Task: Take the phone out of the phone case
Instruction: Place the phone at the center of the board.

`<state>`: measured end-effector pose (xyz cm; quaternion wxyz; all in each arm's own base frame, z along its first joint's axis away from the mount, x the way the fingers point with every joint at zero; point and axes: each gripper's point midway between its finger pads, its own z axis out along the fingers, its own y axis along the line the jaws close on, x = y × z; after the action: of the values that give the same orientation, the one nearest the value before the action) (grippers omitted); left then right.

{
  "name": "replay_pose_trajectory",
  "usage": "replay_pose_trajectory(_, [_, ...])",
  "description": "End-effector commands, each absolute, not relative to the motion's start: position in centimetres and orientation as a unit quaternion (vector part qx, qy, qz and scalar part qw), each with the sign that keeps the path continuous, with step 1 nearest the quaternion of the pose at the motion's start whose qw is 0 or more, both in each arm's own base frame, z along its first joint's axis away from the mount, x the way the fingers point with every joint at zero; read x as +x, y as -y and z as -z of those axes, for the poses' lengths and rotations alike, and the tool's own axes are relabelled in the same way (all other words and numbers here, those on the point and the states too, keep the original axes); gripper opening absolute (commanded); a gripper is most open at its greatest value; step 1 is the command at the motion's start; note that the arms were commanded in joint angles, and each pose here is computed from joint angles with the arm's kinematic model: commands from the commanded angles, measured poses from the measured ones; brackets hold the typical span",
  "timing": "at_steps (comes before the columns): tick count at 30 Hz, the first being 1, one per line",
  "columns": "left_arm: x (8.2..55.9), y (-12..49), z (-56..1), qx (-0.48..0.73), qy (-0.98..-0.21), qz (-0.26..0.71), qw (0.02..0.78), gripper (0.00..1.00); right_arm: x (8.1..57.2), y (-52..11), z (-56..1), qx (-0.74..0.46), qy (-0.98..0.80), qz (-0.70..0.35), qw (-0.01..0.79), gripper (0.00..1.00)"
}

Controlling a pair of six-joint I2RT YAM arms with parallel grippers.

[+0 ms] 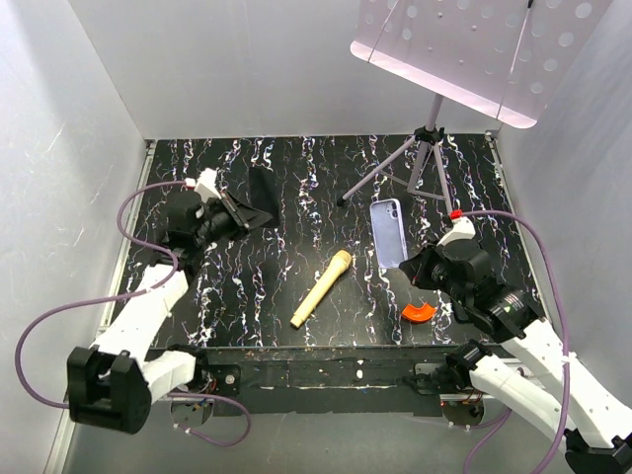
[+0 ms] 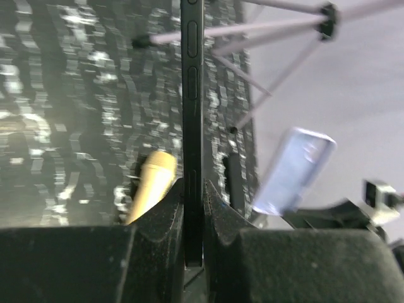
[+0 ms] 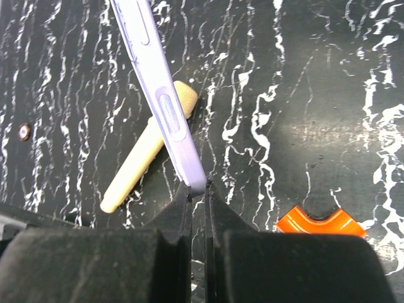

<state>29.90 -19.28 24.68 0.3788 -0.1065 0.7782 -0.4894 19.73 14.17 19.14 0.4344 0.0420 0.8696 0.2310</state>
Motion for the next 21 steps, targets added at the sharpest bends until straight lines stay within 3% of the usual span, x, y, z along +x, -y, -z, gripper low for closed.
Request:
replay_pose_trajectory(1, [32.9, 15.5, -21.8, -0.114, -0.808, 0.440, 0.375, 0.00, 19.2, -16.1, -20.7, 0.010, -0.852, -0.288, 0.437, 0.01])
replay_pose_trajectory(8, [41.6, 7.8, -15.2, -0.156, -0.865, 0.314, 0.358, 0.00, 18.8, -17.1, -20.9, -0.007, -0.847, -0.314, 0.429, 0.01])
replay_pose_trajectory(16, [49.4, 1.5, -11.9, -0.095, -0.926, 0.181, 0.318, 0.00, 17.8, -16.9, -20.2, -0.009, -0.849, -0.322, 0.419, 0.01])
replay_pose_trajectory(21, [50.9, 2.0, -11.7, -0.166, -0.899, 0.260, 0.312, 0.00, 17.5, -16.4, -20.6, -0.004, -0.849, -0.318, 0.422, 0.01])
